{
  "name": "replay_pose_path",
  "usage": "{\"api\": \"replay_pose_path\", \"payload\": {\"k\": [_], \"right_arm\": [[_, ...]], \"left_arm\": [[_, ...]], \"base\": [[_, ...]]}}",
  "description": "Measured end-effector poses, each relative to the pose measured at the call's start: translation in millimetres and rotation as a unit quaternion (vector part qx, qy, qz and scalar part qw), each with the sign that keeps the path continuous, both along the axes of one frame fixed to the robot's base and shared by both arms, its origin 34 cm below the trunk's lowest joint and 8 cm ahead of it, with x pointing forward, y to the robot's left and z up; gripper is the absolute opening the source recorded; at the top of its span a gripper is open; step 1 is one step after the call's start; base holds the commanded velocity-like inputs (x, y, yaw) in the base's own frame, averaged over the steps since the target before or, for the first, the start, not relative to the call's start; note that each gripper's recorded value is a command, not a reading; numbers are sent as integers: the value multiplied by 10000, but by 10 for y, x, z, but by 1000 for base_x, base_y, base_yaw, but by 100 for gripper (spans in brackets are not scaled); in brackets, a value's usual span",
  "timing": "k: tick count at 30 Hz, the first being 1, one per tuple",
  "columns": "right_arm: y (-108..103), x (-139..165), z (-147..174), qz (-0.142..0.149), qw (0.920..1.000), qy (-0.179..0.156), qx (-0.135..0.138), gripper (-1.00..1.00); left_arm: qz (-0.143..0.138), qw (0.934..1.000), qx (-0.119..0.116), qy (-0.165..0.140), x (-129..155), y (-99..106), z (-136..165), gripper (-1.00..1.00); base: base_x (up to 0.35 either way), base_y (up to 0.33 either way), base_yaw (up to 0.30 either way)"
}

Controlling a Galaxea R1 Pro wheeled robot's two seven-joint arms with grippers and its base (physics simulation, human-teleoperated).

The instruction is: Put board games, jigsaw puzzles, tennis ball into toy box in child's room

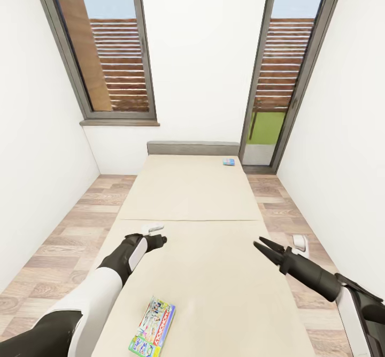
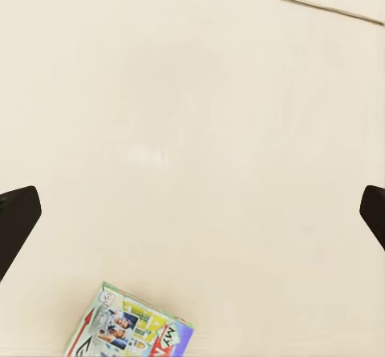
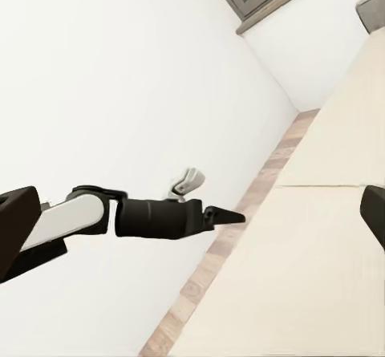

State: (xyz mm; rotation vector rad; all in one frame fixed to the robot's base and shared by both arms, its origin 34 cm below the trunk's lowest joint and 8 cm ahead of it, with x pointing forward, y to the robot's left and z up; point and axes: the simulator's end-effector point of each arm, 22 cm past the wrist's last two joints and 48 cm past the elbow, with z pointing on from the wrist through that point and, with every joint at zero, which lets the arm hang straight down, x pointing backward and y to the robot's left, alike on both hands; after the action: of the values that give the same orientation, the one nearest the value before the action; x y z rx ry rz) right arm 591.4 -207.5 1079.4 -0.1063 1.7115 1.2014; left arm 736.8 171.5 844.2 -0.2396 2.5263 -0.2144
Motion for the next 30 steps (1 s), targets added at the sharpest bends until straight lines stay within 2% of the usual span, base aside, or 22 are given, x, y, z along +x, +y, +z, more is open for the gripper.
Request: {"api": "replay_pose_path", "payload": {"k": [3, 16, 19, 22, 26, 30], "right_arm": [[-25, 33, -47, -95, 9999, 80, -57, 100], [-81, 117, -290, -328, 9981, 467, -252, 100], [-169, 207, -474, -645, 9939, 739, -505, 100], [-193, 294, -727, -953, 9854, 1081, -903, 100], [-109, 327, -888, -1035, 9790, 1279, -1200, 100], [11, 323, -918, -957, 9774, 1320, -1343, 100]], "left_arm": [[-3, 10000, 6, 32, -11, 3, -15, 100], [-117, 9978, 26, 647, -278, -5, -312, 100], [-123, 9967, 35, 800, -369, -8, -415, 100], [-148, 9960, 81, 880, -419, -11, -479, 100], [-182, 9951, 216, 946, -458, 21, -541, 100], [-203, 9944, 312, 993, -483, 46, -589, 100]], "base": [[0, 0, 0], [0, 0, 0], [0, 0, 0], [0, 0, 0], [0, 0, 0], [0, 0, 4]]}}
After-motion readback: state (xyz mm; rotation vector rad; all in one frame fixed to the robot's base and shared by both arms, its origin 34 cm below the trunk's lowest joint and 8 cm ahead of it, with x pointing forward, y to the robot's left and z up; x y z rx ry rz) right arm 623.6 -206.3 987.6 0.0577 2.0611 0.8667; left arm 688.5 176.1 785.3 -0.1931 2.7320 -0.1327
